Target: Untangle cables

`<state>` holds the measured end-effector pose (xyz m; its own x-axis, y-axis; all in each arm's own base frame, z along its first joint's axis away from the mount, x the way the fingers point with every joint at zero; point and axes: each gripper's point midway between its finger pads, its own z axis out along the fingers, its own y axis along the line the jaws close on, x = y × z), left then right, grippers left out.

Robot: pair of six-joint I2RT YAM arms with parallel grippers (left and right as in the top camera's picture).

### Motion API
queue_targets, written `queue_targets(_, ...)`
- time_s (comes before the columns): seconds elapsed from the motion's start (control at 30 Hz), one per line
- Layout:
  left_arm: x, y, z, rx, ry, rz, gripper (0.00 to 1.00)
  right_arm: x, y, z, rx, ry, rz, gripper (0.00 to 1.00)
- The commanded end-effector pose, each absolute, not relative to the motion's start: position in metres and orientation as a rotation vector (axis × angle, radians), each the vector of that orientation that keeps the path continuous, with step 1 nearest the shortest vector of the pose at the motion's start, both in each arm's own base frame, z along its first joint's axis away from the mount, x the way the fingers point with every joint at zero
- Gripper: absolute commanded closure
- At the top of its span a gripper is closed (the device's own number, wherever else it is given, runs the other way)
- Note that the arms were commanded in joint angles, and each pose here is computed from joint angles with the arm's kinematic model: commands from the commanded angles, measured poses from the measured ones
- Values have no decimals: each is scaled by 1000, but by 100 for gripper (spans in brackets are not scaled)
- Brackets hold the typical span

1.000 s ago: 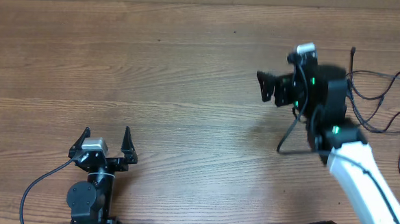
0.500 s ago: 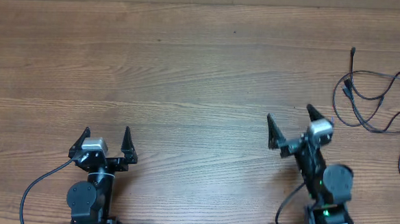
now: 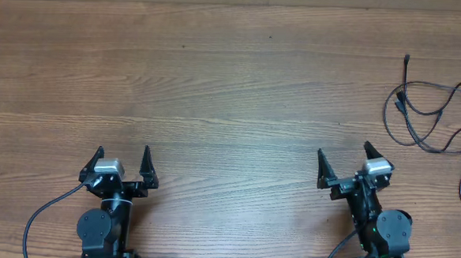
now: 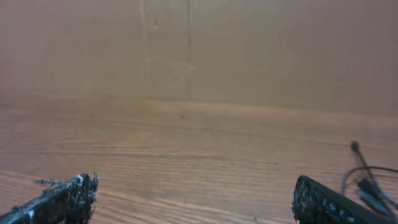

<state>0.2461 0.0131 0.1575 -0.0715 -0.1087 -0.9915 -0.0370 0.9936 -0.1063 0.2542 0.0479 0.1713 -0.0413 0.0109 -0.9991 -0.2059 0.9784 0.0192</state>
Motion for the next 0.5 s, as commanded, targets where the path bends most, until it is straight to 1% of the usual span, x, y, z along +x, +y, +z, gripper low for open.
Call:
queue_targets(0.0,246,16,157,-113,1639,-40,0,249,37,172,-116,1589,140,0)
queue_targets(0.47,246,16,157,-113,1639,-40,0,245,26,170,-78,1594,104,0)
